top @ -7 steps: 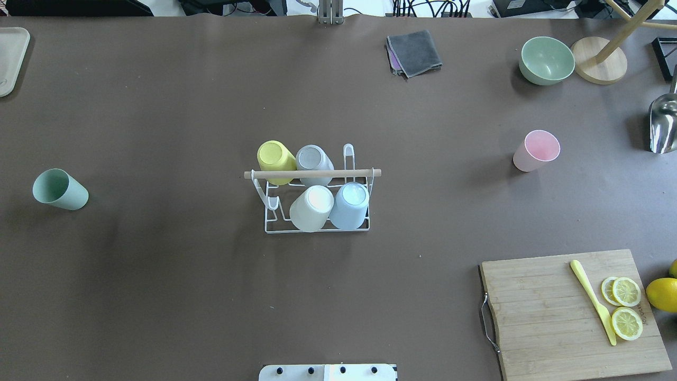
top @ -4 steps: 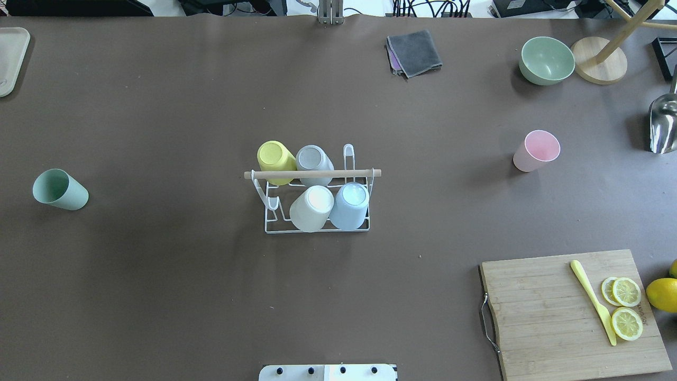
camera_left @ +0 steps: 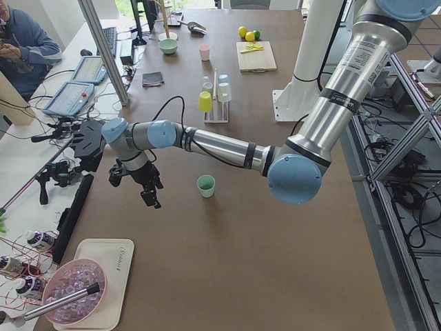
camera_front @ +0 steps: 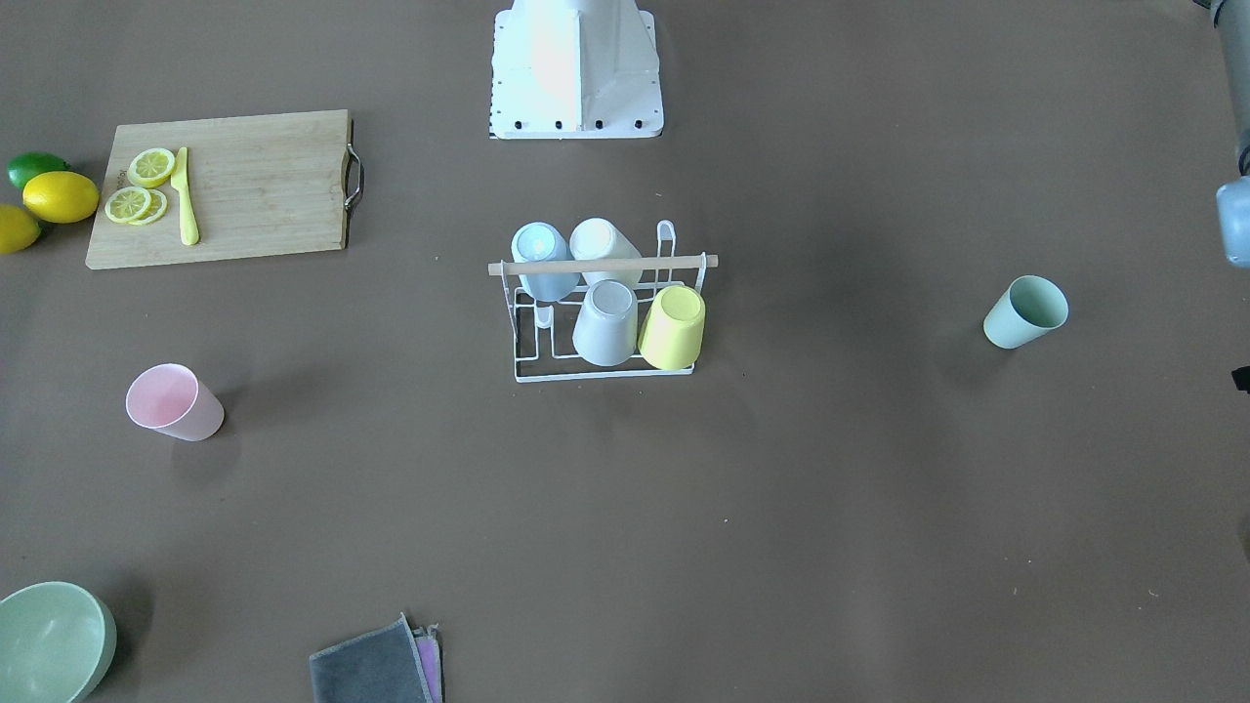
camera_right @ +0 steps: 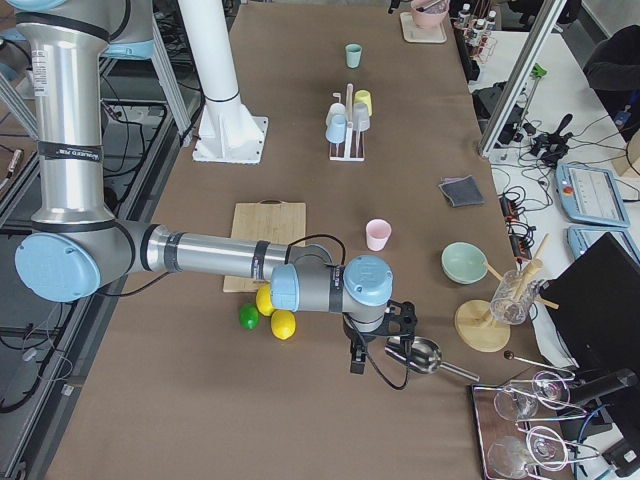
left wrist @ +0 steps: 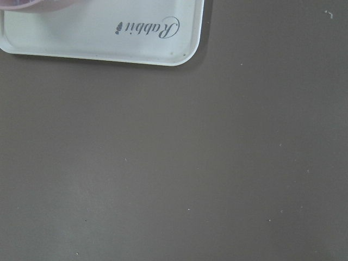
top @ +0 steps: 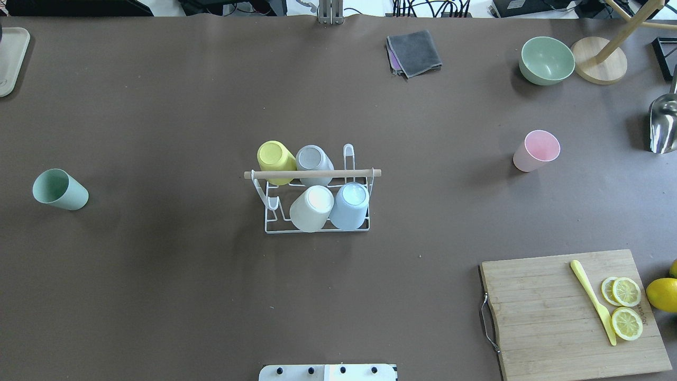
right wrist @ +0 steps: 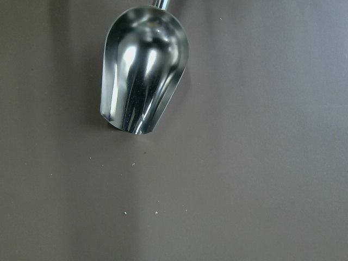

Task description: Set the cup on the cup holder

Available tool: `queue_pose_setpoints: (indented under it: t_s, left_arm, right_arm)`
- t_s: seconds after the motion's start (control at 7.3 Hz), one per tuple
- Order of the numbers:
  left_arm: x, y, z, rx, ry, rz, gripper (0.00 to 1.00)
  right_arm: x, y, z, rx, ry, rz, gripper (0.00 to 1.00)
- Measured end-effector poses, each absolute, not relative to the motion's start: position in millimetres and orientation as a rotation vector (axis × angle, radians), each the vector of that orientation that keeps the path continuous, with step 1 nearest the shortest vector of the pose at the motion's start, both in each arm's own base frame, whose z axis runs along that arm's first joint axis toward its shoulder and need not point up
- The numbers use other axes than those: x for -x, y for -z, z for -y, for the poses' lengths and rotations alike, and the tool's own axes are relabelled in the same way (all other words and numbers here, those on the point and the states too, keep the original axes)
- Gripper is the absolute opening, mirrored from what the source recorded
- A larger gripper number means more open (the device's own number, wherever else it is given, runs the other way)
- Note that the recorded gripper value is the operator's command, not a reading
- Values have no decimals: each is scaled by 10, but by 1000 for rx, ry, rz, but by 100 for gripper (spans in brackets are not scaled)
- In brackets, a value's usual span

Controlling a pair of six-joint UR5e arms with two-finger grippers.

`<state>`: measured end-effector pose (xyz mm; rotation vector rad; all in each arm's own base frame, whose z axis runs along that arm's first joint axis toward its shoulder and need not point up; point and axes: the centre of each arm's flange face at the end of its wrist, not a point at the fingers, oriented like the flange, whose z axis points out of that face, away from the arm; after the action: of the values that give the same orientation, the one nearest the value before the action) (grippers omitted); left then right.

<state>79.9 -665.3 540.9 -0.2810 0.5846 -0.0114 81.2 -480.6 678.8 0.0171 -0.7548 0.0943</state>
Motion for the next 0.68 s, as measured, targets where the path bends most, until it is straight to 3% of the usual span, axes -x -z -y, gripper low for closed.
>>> queue_pose_setpoints:
  t_s: [0.27,0.68]
  left_arm:
    - [-1284,-5272,6755,296,-182,-635,98]
    - [-1733,-5360,6855,453,-234,-732,98]
  right_arm:
    - [-645,-6546,4993,-20,-65,743,100]
    - [34,-5614,5743,22,36,736,100]
